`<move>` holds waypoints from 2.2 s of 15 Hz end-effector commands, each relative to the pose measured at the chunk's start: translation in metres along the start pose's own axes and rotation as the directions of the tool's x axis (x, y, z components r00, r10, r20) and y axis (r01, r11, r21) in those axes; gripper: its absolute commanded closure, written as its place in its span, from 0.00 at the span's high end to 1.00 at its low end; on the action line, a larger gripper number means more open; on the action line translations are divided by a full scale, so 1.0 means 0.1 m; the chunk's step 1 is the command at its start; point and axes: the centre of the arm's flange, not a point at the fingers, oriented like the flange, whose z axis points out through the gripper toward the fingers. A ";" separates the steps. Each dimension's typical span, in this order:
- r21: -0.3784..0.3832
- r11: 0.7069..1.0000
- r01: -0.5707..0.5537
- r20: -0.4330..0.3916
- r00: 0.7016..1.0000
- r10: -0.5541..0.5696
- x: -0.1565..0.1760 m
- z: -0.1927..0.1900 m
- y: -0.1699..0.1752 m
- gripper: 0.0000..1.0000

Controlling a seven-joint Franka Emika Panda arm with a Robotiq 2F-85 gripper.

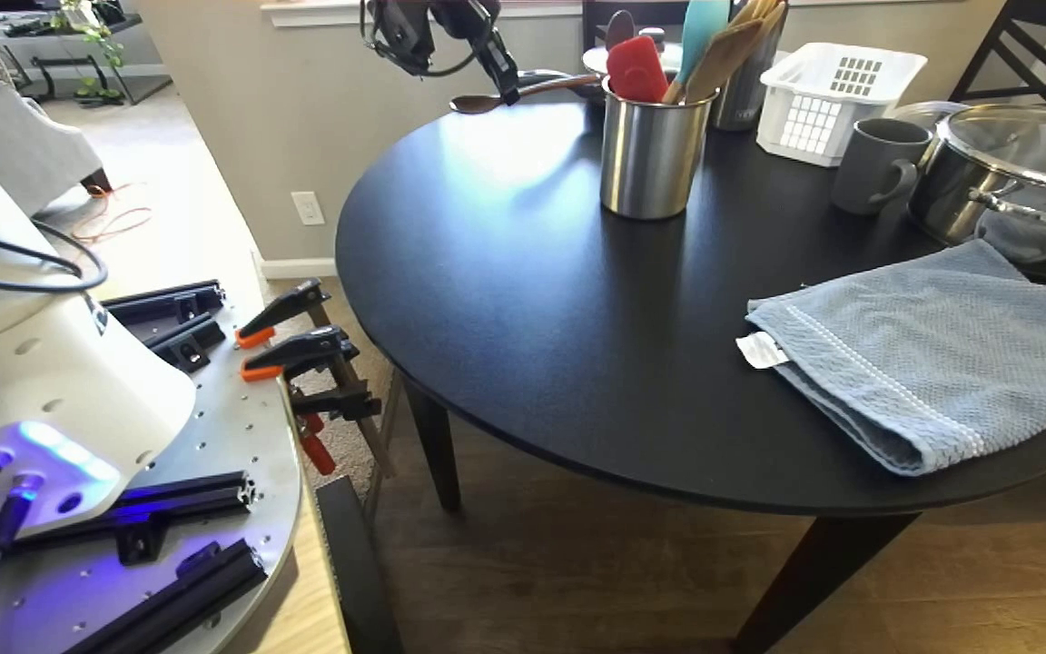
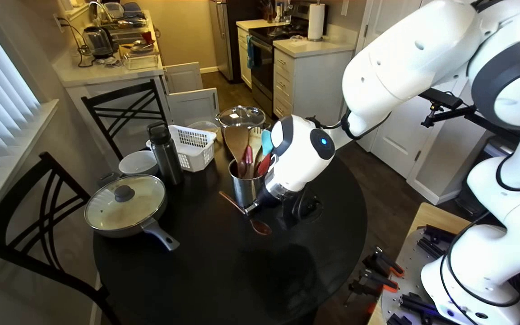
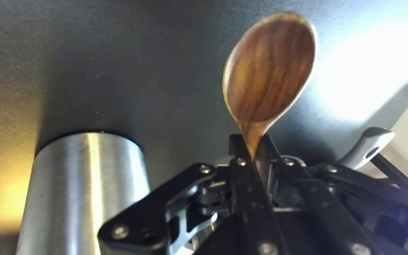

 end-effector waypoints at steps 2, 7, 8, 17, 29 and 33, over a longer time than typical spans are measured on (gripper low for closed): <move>0.082 0.985 -0.150 -0.004 0.989 0.151 0.36 -0.62 -0.20 0.03; 0.165 0.944 -0.287 -0.021 0.955 0.294 0.65 -1.11 -0.28 0.03; 0.188 0.927 -0.324 -0.009 0.943 0.332 0.69 -1.19 -0.27 0.03; 0.281 0.676 -0.681 0.094 0.721 0.687 0.77 -1.58 -0.20 0.03; 0.216 0.538 -0.815 -0.106 0.528 0.843 1.16 -1.70 -0.19 0.03; 0.219 0.439 -0.871 -0.069 0.435 0.898 1.45 -1.94 -0.26 0.03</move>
